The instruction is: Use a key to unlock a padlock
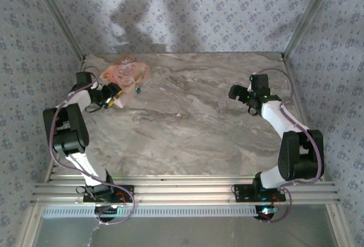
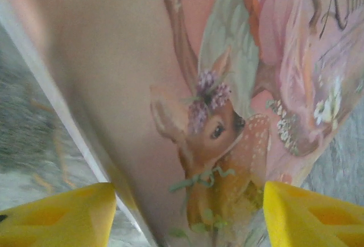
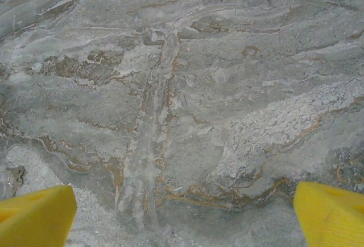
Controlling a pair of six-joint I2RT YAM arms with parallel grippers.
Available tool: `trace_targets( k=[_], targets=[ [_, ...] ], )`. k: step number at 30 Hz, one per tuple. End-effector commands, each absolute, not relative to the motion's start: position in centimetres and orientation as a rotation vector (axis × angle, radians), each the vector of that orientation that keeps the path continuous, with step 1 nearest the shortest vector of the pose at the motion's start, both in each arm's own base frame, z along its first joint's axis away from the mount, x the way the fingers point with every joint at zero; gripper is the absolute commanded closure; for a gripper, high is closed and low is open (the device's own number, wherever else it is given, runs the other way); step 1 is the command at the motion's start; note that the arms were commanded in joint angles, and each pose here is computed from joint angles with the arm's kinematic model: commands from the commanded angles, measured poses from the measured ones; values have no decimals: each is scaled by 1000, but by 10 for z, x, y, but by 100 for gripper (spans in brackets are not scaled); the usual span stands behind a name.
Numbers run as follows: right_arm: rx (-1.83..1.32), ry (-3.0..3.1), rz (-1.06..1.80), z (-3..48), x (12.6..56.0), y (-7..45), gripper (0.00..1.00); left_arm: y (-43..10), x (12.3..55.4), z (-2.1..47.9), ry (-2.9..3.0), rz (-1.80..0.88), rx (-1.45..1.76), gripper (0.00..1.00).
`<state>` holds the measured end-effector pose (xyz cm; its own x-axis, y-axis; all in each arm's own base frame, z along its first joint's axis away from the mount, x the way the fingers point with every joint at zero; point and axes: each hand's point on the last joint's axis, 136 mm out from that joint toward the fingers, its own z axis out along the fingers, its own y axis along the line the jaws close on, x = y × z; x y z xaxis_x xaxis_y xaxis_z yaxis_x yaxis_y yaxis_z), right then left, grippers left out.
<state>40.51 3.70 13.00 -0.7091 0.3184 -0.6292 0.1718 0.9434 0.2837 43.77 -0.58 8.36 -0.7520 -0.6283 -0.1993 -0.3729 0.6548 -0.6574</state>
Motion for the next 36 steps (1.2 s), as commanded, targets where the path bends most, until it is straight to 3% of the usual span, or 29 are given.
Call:
trace_targets(
  k=[1, 11, 17, 21, 26, 32, 36],
  targets=[
    [365, 2378, 303, 139, 410, 43, 0, -36, 410, 55, 2631, -846, -744, 35],
    [361, 2396, 344, 150, 406, 49, 0, -80, 329, 32, 2840, -764, -591, 34],
    [344, 2407, 387, 151, 407, 65, 0, -42, 286, 44, 2853, -565, -623, 32],
    [297, 2421, 411, 151, 415, 86, 0, -8, 287, 65, 2730, -533, -759, 31],
    [190, 2453, 542, 152, 430, 154, 1, 2, 314, 97, 2584, -527, -729, 28],
    [16, 2534, 794, 137, 423, 271, 18, -7, 337, 95, 2578, -631, -678, 29],
    [-98, 2568, 883, 123, 409, 329, 21, -11, 348, 92, 2593, -662, -656, 29]
  ],
)
